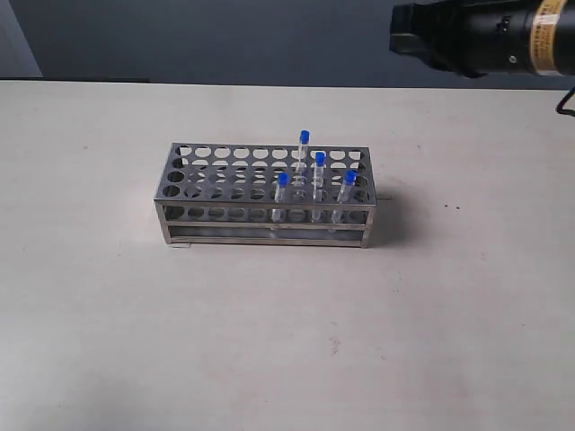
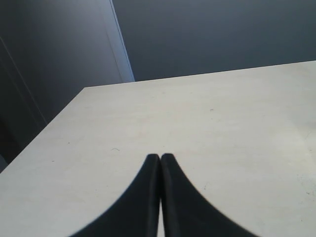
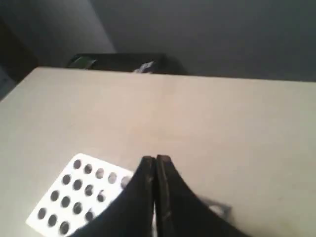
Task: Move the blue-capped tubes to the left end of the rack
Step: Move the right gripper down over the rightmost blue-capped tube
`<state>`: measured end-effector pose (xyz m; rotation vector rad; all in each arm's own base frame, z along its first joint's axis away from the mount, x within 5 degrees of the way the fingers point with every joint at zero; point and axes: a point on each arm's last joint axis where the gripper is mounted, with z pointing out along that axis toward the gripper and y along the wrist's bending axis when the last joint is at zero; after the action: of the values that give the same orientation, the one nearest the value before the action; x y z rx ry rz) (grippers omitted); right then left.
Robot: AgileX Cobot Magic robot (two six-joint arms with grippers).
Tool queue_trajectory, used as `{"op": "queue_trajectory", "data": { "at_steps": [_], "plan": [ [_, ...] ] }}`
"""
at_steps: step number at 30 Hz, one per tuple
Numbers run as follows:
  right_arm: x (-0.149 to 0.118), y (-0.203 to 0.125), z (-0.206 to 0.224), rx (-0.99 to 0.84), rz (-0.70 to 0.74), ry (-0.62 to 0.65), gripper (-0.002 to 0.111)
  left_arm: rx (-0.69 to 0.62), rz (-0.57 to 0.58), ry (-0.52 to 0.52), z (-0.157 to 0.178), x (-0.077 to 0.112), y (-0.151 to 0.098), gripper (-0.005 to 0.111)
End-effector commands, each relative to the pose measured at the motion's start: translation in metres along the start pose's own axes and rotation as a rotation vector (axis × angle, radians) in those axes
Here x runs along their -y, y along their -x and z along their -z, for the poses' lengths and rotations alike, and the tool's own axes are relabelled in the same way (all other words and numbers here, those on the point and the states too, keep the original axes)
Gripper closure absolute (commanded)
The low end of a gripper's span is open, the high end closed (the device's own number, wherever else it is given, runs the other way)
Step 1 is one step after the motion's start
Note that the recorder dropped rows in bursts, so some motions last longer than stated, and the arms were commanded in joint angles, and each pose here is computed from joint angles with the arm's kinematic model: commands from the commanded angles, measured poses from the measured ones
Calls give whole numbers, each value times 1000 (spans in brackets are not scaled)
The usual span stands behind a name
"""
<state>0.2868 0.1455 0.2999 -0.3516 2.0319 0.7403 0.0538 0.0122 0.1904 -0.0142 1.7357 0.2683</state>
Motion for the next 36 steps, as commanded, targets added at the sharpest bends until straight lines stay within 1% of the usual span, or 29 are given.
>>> {"op": "queue_trajectory", "data": {
  "at_steps": [1, 3, 4, 5, 6, 7, 8, 10, 11, 12, 13, 14, 15, 17, 18, 20, 22, 24, 28, 29, 30, 31, 36],
  "plan": [
    [27, 9, -19, 131, 61, -384, 109, 12, 1, -7, 0, 0, 2, 106],
    [33, 6, -24, 109, 276, -548, 109, 12, 1, -7, 0, 0, 2, 106],
    [33, 3, -25, 82, 326, -617, 109, 12, 1, -7, 0, 0, 2, 106],
    [36, -1, -27, 20, 396, -716, 109, 12, 1, -7, 0, 0, 2, 106],
    [38, -4, -29, -49, 453, -785, 109, 12, 1, -7, 0, 0, 2, 106],
    [41, -6, -30, -119, 496, -838, 109, 12, 1, -7, 0, 0, 2, 106],
    [41, -10, -32, -192, 483, -853, 109, 12, 1, -7, 0, 0, 2, 106],
    [36, -15, -35, -285, 398, -787, 109, 11, 2, 2, 0, 0, 2, 106],
    [28, -14, -40, -310, 359, -692, 109, 10, 2, 4, 0, 0, 2, 106],
    [23, -14, -42, -334, 350, -635, 109, 9, 3, 9, 0, -1, 2, 106],
    [12, -13, -44, -359, 324, -562, 109, 9, 3, 9, 0, -1, 2, 106],
    [1, -13, -45, -405, 367, -483, 109, 9, 0, 9, 0, -1, 2, 106],
    [-9, -13, -46, -434, 363, -416, 109, 9, 0, 9, 0, -1, 2, 106],
    [-28, -17, -48, -491, 411, -305, 109, 9, 0, 9, 0, -1, 2, 106],
    [-34, -20, -49, -504, 440, -277, 109, 9, 0, 9, 0, -1, 2, 106],
    [-46, -25, -50, -521, 492, -255, 109, 9, 0, 9, 0, -1, 2, 106],
    [-49, -29, -52, -530, 527, -254, 107, 9, 0, 9, 0, -1, 2, 106],
    [-53, -33, -57, -536, 542, -244, 98, 9, 0, 9, 0, -1, 2, 106],
    [-50, -42, -66, -564, 515, -252, 71, 9, 0, 9, 0, -1, 2, 106],
    [-48, -45, -70, -573, 499, -258, 66, 9, 0, 9, 0, -1, 2, 106],
    [-48, -47, -72, -574, 484, -262, 63, 9, 0, 9, 0, -1, 2, 106],
    [-46, -50, -76, -582, 470, -267, 62, 9, 0, 9, 0, -1, 2, 106],
    [-41, -65, -91, -629, 428, -271, 65, 9, 0, 9, 0, -1, 2, 106]
  ]
}}
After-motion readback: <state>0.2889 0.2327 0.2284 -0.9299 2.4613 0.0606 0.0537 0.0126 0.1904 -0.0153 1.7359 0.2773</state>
